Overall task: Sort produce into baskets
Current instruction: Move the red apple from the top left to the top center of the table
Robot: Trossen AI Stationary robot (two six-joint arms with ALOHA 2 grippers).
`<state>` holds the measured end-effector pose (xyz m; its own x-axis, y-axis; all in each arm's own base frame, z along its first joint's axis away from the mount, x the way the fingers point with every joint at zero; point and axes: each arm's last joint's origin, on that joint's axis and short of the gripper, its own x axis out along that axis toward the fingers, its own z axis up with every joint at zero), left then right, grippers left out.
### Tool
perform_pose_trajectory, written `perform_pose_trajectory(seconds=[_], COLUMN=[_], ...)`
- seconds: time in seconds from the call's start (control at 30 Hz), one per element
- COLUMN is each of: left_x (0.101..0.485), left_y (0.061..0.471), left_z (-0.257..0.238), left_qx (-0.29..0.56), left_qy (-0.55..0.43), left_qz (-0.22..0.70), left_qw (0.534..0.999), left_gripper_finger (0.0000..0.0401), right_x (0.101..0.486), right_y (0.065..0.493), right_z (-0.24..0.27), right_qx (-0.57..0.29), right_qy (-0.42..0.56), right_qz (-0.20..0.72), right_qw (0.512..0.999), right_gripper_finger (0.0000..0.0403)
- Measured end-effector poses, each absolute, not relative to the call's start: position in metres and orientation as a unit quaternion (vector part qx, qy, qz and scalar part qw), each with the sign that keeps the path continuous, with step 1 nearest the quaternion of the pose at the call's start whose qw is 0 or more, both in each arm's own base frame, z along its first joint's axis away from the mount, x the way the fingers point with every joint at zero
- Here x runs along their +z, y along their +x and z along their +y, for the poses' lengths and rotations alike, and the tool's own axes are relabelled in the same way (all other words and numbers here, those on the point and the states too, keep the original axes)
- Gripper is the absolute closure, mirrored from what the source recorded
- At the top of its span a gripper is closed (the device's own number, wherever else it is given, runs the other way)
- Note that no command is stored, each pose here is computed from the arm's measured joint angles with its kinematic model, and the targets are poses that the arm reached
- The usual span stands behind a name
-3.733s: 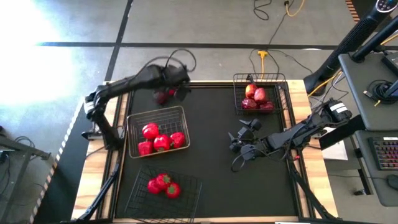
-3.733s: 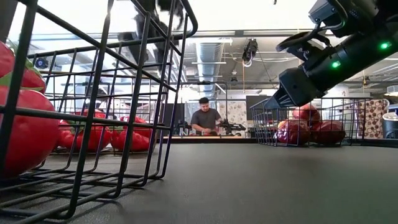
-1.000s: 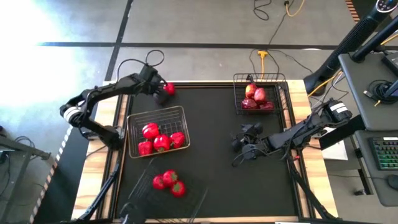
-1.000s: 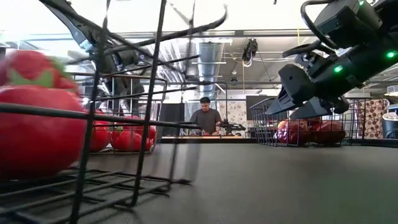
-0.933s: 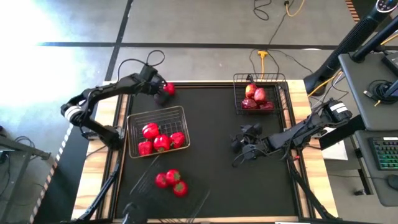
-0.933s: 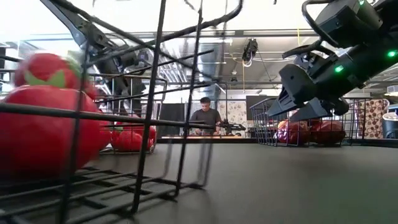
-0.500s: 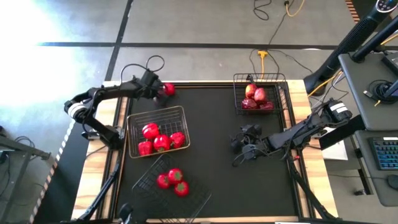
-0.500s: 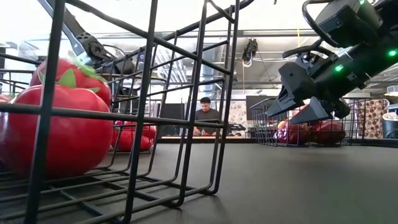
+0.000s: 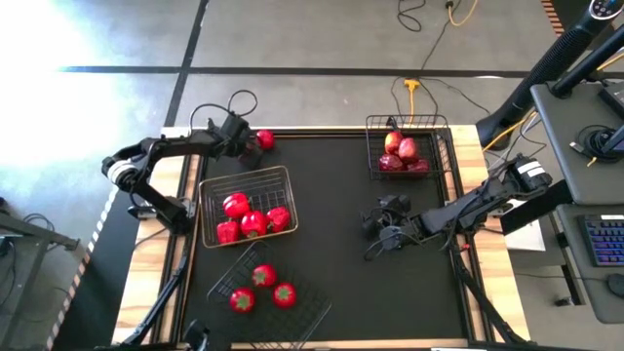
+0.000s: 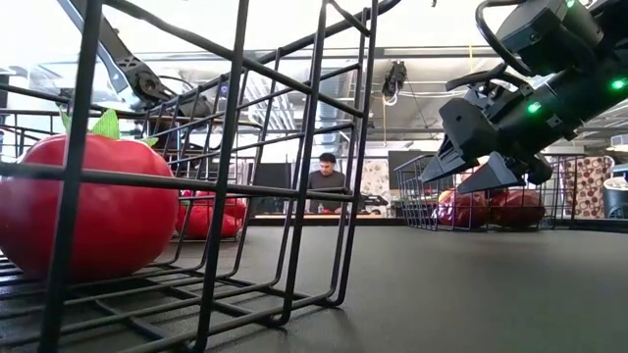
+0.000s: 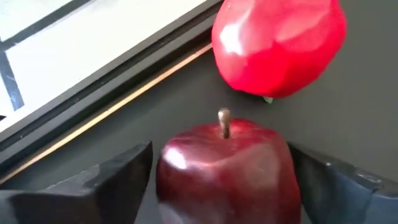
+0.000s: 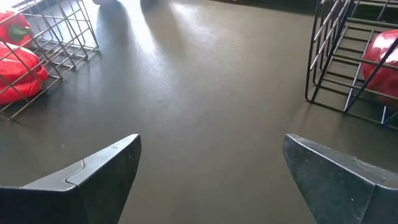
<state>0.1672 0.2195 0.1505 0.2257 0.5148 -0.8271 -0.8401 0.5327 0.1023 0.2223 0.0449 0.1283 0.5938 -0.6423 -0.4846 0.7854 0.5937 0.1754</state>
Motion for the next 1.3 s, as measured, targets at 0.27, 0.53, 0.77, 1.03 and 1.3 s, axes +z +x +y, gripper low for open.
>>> perform_pose_trajectory(seconds=[0.27,0.53,0.77,1.03,1.3], left_x=[0.149,0.204,0.274,0.302,0.295], left_y=[0.167,0.172,0.196,0.248,0.323], left_z=[0.222,0.204,0.156,0.113,0.072], left_qx=[0.462,0.445,0.392,0.300,0.192], left_qy=[-0.159,-0.164,-0.156,-0.162,-0.120], left_qz=[0.463,0.449,0.319,0.201,0.141], left_qw=[0.739,0.758,0.849,0.918,0.964], left_gripper_finger=[0.0154,0.0154,0.0154,0.0153,0.0152], right_x=[0.128,0.127,0.122,0.104,0.095], right_y=[0.222,0.221,0.213,0.192,0.183], right_z=[0.045,0.045,0.041,0.023,0.040], right_qx=[-0.409,-0.406,-0.422,-0.464,-0.384], right_qy=[0.189,0.166,0.074,0.028,0.049], right_qz=[0.189,0.203,0.219,0.258,0.313], right_qw=[0.872,0.875,0.876,0.847,0.868], right_gripper_finger=[0.0019,0.0019,0.0019,0.0019,0.0019])
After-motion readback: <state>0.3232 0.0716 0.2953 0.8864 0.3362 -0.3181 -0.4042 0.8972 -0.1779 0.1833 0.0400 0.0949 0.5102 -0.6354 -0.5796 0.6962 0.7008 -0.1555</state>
